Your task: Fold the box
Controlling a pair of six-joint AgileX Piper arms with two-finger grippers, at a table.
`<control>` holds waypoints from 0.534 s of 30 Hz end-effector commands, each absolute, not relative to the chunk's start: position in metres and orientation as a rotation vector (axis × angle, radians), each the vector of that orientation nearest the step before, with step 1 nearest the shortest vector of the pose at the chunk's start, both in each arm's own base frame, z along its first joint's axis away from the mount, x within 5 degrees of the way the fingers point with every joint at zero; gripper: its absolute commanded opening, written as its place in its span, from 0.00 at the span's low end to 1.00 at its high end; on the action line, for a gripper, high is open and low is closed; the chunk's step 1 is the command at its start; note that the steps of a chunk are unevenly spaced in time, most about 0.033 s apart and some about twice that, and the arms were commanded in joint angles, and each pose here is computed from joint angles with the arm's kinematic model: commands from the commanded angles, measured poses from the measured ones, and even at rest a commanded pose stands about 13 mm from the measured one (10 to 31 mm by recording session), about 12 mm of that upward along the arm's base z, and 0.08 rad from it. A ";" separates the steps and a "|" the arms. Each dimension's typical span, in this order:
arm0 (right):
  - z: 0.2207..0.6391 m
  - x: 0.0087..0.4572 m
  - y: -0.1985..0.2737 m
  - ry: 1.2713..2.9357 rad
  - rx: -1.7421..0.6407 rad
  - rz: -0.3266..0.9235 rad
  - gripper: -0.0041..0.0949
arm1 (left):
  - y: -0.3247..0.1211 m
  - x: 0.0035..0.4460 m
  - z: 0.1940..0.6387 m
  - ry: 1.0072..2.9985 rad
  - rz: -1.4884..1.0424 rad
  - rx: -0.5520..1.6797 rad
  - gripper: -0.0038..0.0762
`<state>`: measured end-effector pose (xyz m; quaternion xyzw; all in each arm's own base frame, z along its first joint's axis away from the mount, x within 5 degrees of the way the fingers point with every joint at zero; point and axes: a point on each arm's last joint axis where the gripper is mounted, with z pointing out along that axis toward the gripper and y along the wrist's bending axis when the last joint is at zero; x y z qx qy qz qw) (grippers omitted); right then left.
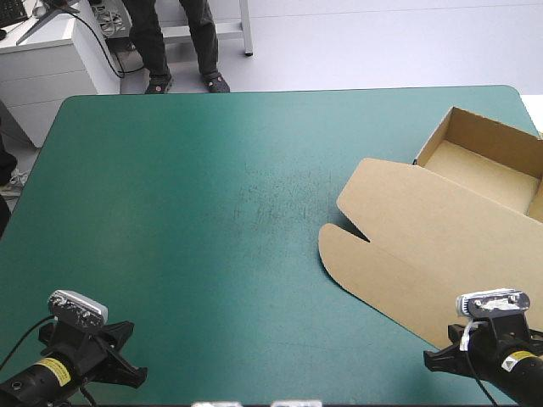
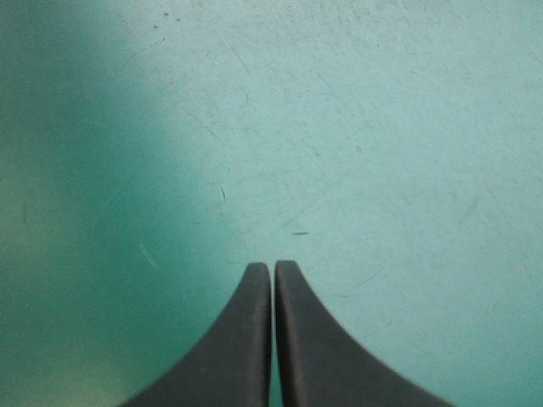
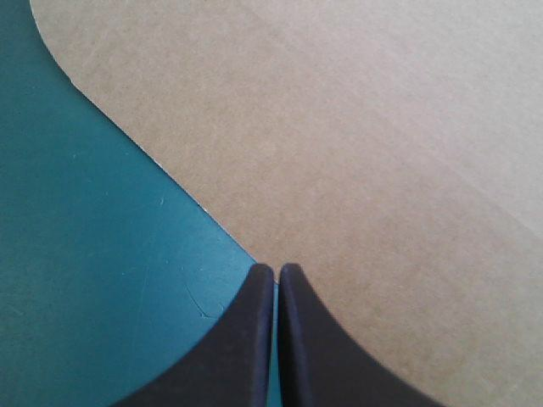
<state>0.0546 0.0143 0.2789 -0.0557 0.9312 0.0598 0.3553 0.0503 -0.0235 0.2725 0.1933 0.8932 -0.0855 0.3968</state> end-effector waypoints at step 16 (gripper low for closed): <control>0.281 0.057 0.019 2.282 -0.164 0.202 0.04 | -0.026 0.054 0.285 2.193 -0.248 0.474 0.04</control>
